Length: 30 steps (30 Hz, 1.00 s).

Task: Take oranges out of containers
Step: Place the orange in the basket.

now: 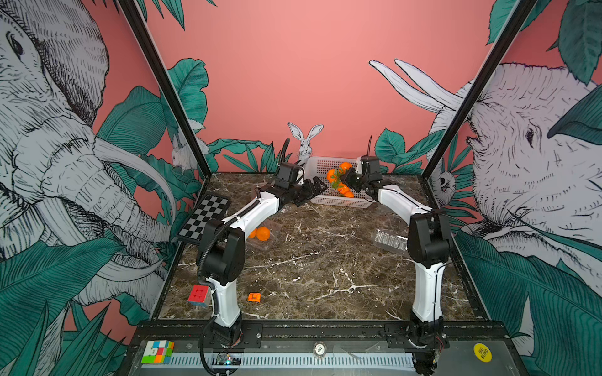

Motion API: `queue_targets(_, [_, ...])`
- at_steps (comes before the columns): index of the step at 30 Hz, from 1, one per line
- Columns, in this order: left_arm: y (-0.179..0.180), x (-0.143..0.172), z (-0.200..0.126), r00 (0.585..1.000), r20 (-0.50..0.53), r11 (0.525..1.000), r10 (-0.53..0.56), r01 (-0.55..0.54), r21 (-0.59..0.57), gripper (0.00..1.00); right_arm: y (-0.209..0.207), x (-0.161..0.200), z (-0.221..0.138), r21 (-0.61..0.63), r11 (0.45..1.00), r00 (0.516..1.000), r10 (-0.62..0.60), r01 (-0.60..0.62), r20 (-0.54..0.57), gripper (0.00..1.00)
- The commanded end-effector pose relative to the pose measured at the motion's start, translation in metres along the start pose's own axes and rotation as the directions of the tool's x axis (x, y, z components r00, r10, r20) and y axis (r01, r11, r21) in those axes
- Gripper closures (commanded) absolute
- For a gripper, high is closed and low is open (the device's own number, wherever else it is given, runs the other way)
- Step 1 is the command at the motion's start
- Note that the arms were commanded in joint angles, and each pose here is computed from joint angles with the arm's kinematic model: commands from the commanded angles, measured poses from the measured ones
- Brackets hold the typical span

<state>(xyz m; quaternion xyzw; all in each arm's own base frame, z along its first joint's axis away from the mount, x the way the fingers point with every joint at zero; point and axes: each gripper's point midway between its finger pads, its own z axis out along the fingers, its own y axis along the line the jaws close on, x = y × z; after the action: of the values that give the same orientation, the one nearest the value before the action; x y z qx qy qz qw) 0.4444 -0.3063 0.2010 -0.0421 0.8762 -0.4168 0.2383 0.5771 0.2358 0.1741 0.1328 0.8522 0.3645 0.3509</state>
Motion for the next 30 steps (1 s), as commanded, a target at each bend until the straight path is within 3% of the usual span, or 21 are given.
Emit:
queue_targets(1, [-0.007,0.0,-0.018,1.0,0.013,0.999,0.024,-0.024,0.024,0.01,0.014,-0.006,0.013,-0.04,0.999,1.0,-0.024,0.024,0.02,1.0])
queue_targets(7, [0.005,0.016,-0.023,1.0,-0.017,1.0,0.016,-0.016,0.008,0.01,-0.004,-0.002,0.037,0.01,1.0,1.0,-0.029,0.029,-0.004,0.97])
queue_targets(15, [0.014,0.034,-0.038,0.998,-0.056,0.999,0.04,-0.041,-0.029,0.01,0.01,-0.013,0.027,0.02,0.998,0.998,-0.067,0.067,-0.001,0.72])
queue_targets(24, [0.017,0.046,-0.075,0.994,-0.063,0.99,0.087,-0.093,-0.101,0.01,0.037,-0.028,-0.015,0.026,0.993,0.993,-0.12,0.119,0.023,0.51])
queue_targets(30, [0.019,0.047,-0.107,0.988,-0.048,0.968,0.15,-0.157,-0.196,0.01,0.055,-0.022,-0.068,0.046,0.983,0.983,-0.181,0.18,0.039,0.23])
